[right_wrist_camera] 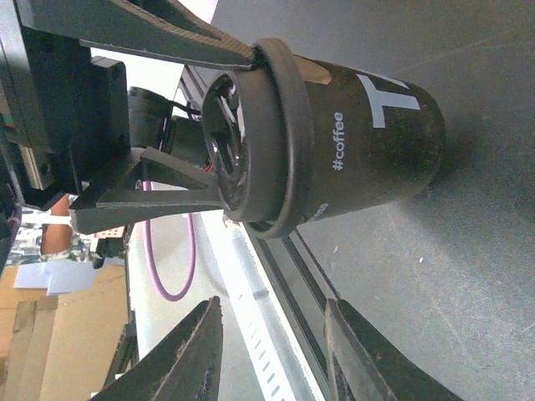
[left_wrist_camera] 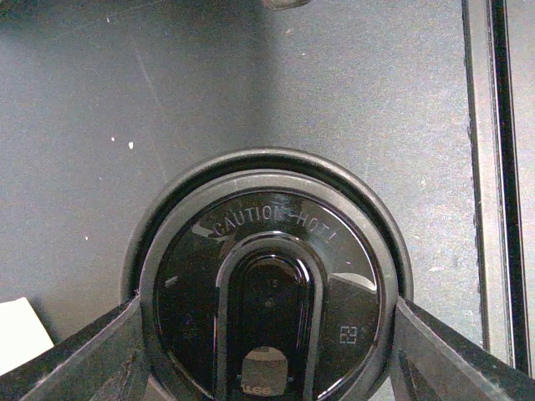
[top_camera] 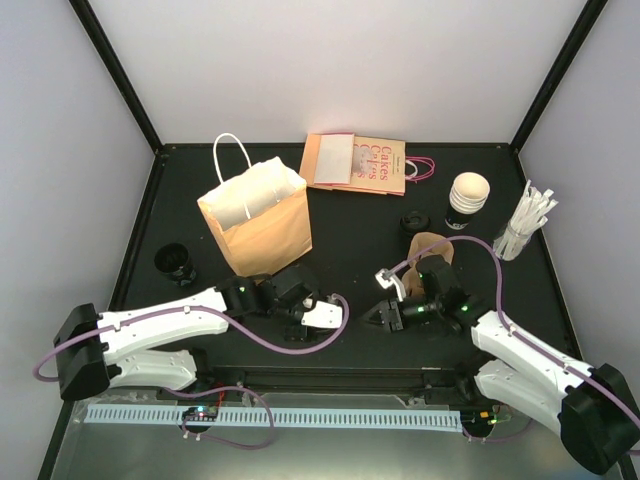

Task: Pack the takeout coffee

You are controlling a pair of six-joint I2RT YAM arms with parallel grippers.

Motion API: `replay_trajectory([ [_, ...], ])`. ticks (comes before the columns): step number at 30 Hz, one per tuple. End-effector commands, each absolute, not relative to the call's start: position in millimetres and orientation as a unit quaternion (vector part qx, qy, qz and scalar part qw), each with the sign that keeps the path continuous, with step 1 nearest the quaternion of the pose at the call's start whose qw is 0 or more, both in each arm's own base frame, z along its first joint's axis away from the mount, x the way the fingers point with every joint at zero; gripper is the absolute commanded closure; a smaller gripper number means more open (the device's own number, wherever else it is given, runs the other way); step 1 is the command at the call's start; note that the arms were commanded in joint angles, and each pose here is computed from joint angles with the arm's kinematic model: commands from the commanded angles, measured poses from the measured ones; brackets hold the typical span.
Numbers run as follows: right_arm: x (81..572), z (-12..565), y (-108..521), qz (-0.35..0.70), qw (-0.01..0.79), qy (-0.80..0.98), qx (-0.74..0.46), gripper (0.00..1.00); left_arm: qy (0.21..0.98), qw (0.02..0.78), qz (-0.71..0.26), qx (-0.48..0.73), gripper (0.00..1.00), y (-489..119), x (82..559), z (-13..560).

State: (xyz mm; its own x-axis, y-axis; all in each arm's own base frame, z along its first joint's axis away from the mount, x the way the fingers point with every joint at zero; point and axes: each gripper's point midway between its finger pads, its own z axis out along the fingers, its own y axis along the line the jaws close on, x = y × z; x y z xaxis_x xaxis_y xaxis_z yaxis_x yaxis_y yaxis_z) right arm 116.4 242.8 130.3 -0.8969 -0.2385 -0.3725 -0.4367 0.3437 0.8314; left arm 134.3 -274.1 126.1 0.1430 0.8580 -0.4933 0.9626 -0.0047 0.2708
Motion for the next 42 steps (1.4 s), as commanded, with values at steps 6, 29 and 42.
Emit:
replay_trajectory([
  [6, 123.0, 135.4, 254.7, 0.539, 0.097, 0.809, -0.213, 0.66, 0.642, 0.281, -0.1, 0.707, 0.42, -286.0, 135.3, 127.4],
  [29, 151.1, 136.4, 269.4, 0.486, 0.123, 0.839, -0.212, 0.72, 0.676, 0.256, -0.17, 0.67, 0.43, -298.4, 131.9, 127.2],
  [42, 139.6, 118.7, 268.7, 0.5, 0.093, 0.835, -0.209, 0.72, 0.673, 0.25, -0.165, 0.676, 0.43, -298.9, 132.8, 121.5],
])
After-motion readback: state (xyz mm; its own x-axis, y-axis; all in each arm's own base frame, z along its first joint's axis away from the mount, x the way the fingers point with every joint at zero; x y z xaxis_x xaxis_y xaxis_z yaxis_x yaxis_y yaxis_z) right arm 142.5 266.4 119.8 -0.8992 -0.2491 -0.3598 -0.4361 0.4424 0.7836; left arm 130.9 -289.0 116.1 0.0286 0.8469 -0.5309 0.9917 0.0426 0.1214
